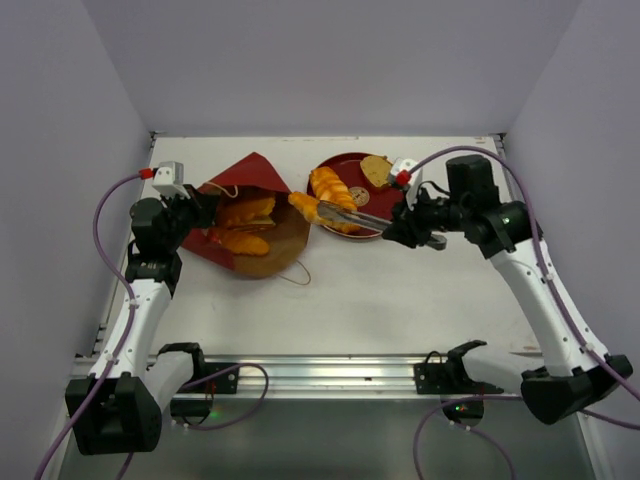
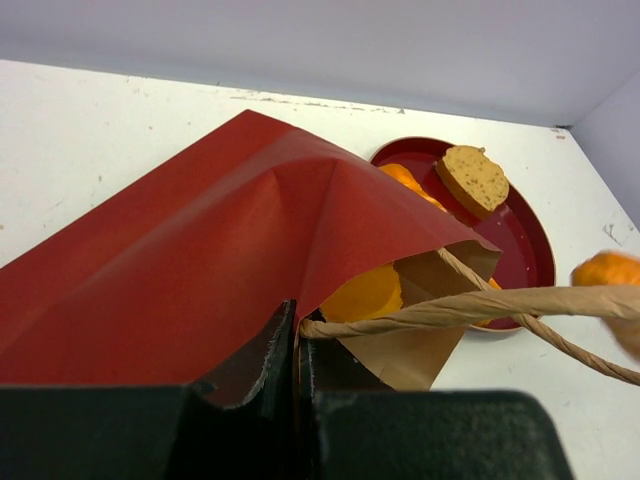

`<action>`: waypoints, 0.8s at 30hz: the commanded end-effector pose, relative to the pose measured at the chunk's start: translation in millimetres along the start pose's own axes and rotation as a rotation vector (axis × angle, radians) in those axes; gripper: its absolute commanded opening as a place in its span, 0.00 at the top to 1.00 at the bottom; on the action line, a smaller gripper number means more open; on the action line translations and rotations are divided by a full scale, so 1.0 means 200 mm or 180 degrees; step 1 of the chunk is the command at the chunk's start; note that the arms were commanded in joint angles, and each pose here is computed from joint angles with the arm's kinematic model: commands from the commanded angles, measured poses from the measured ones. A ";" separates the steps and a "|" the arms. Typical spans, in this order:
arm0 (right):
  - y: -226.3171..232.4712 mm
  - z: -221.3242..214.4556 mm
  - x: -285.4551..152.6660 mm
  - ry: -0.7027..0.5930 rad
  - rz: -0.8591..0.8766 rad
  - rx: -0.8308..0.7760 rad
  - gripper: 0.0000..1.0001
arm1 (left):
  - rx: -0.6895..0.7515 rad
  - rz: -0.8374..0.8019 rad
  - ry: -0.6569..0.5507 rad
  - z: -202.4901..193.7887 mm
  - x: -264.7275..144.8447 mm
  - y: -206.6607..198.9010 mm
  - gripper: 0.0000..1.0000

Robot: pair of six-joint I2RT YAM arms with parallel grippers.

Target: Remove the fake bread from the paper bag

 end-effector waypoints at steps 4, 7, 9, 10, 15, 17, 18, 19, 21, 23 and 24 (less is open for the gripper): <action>-0.27 -0.03 -0.17 -0.0329 -0.0671 0.0520 1.00 | 0.0082 0.0098 -0.0050 0.02 -0.01 0.03 0.92; -0.49 -0.04 -0.12 -0.0337 -0.0997 0.0840 1.00 | 0.0087 0.0056 -0.0071 0.02 -0.01 0.02 0.92; -0.60 0.00 -0.07 -0.0425 -0.1106 0.0856 1.00 | 0.0091 0.0025 -0.0076 0.02 -0.01 0.01 0.92; -0.67 -0.02 0.00 -0.0411 -0.1108 0.0955 1.00 | 0.0094 0.0013 -0.0092 0.03 -0.01 0.01 0.92; -0.90 0.05 0.20 -0.0431 -0.1225 0.1056 1.00 | 0.0115 0.0015 -0.0112 0.03 -0.02 0.01 0.92; -0.99 0.00 0.32 -0.0284 -0.1299 0.1141 1.00 | 0.0116 0.0015 -0.0116 0.03 -0.02 0.01 0.92; -1.03 0.02 0.34 -0.0304 -0.1367 0.1121 1.00 | 0.0125 0.0004 -0.0124 0.03 -0.03 0.00 0.91; -1.05 0.01 0.37 -0.0276 -0.1386 0.1126 1.00 | 0.0128 0.0004 -0.0119 0.03 -0.03 0.00 0.92; -1.12 -0.03 0.44 -0.0196 -0.1407 0.1177 0.99 | 0.0128 0.0000 -0.0118 0.03 -0.03 0.00 0.91; -1.14 -0.05 0.48 -0.0141 -0.1383 0.1204 0.96 | 0.0130 -0.0006 -0.0122 0.03 -0.03 0.00 0.92; -1.15 -0.07 0.51 -0.0084 -0.1371 0.1229 0.94 | 0.0125 -0.0016 -0.0121 0.03 -0.03 0.00 0.91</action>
Point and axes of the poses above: each gripper's point midway between its finger pads, its own x axis out along the fingers, its own y axis along the line the jaws close on, z = x × y, the point moved 6 cm from there along -x, back along the fingers, and after that the axes turned 8 degrees about x, right-handed, at the moved point
